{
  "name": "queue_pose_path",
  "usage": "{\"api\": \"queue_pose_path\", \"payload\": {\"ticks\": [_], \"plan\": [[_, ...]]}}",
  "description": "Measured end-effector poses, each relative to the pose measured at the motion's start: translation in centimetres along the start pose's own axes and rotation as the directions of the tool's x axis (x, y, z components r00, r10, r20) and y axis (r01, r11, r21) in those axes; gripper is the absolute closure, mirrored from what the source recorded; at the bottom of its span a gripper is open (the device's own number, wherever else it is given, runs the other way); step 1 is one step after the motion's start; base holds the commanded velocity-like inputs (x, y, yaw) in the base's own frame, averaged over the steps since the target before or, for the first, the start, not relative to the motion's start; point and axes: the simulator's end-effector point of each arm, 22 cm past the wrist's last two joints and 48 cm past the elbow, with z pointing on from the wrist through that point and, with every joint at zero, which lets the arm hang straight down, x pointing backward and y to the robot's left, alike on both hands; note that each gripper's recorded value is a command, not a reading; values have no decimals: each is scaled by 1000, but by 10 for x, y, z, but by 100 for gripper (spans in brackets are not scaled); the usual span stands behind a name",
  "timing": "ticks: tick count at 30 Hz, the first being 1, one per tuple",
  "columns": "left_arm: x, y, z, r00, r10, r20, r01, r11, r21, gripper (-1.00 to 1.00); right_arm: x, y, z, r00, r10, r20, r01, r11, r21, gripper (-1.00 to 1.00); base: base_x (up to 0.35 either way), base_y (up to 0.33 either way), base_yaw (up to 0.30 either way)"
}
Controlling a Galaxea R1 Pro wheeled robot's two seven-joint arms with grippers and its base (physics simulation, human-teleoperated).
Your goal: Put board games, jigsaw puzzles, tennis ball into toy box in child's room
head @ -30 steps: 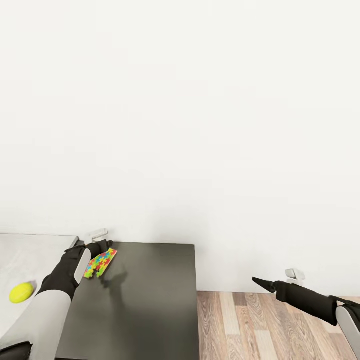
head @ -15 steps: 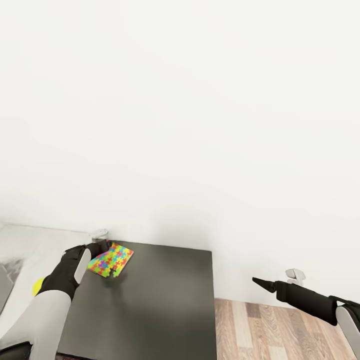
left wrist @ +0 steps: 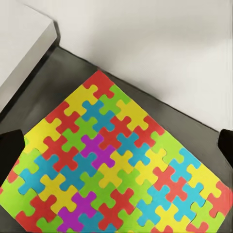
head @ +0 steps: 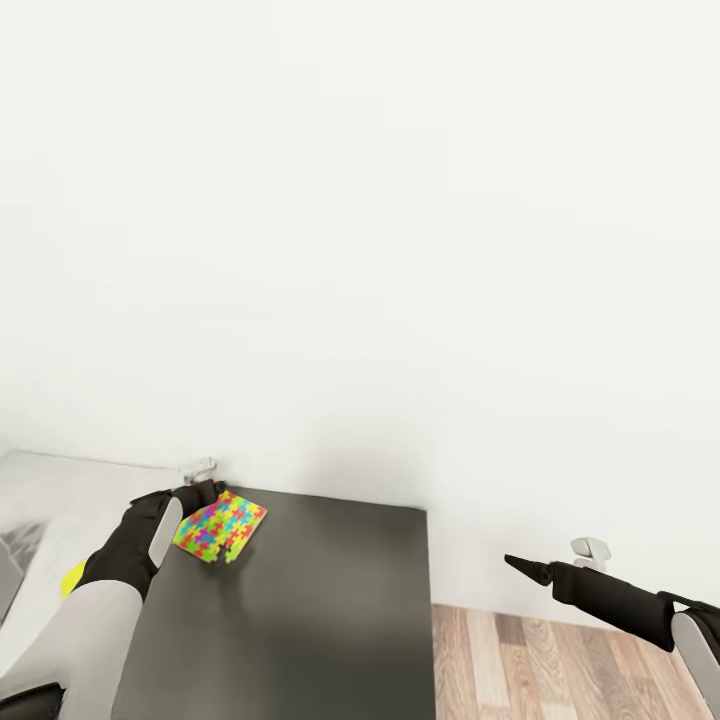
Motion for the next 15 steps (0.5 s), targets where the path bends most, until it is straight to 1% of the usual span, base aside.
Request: {"api": "queue_pose_path", "payload": {"ticks": [15], "plan": [[0, -1, 0, 1000, -1, -1, 1, 1000, 2, -100, 0, 0, 0, 1000, -2, 0, 2, 1000, 0, -100, 11, -6, 0]]}}
